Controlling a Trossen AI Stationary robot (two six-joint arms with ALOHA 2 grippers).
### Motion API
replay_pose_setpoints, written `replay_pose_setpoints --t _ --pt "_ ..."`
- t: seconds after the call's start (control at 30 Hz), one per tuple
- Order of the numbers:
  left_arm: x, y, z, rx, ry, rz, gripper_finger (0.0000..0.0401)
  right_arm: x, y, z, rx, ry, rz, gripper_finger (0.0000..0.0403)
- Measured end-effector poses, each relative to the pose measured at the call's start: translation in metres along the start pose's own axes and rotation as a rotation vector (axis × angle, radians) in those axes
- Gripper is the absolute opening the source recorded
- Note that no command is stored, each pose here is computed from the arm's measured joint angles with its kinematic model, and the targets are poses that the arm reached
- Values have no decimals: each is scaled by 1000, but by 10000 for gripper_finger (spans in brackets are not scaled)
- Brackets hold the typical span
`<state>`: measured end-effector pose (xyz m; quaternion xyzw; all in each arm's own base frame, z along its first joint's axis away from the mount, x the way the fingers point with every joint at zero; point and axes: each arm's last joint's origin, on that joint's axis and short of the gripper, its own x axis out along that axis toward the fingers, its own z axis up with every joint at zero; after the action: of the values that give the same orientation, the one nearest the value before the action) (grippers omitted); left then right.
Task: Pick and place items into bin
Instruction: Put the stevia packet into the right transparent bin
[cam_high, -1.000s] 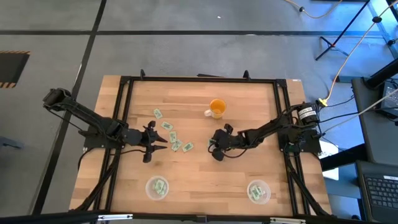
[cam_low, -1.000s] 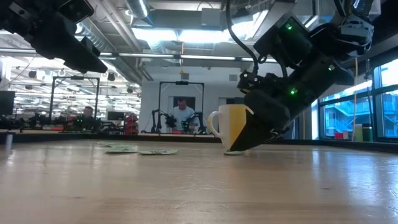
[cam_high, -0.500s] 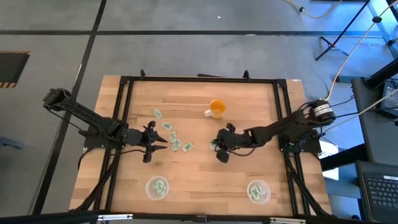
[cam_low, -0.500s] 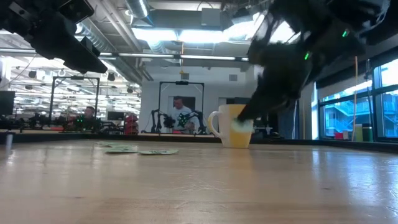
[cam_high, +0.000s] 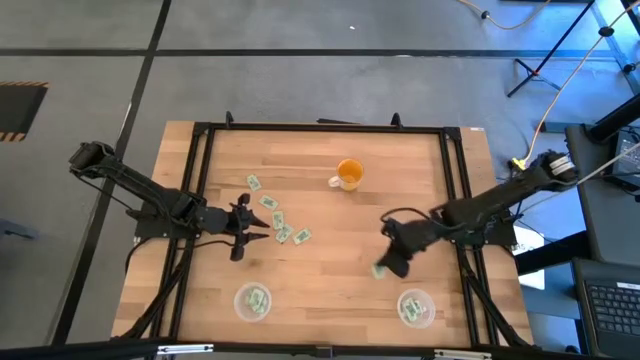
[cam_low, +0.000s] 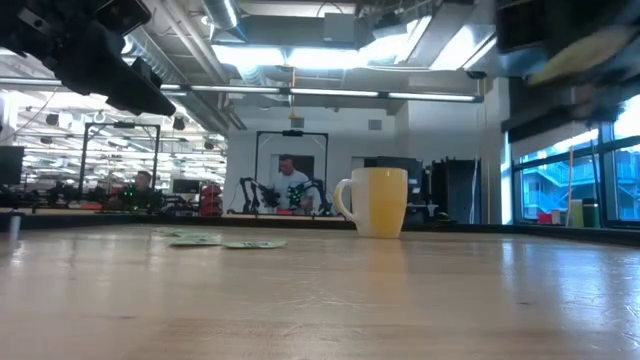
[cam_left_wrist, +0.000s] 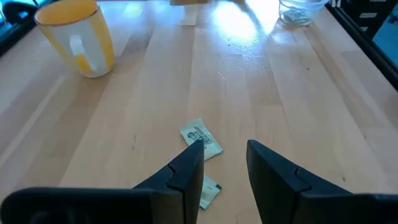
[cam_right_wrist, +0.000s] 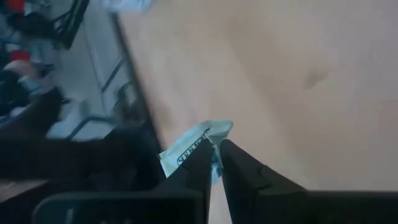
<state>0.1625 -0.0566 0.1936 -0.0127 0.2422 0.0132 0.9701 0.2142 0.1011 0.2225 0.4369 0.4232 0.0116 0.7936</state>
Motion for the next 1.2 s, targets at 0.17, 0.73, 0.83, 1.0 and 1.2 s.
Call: replay_pose_setpoints --t 0.17,0.73,0.83,1.0,1.2 --pt "0 0 0 43 -1 6 116 -6 18 -40 95 62 47 14" --pt "0 -2 10 158 -99 -2 116 5 9 -130 465 131 -216 13" --pt "0 -2 10 159 -98 -2 116 11 6 -134 521 118 -259 15" --pt "0 -2 10 163 -99 -1 116 21 1 -137 521 110 -299 16" --pt "0 -2 10 167 -98 -1 116 27 -1 -140 516 107 -318 17"
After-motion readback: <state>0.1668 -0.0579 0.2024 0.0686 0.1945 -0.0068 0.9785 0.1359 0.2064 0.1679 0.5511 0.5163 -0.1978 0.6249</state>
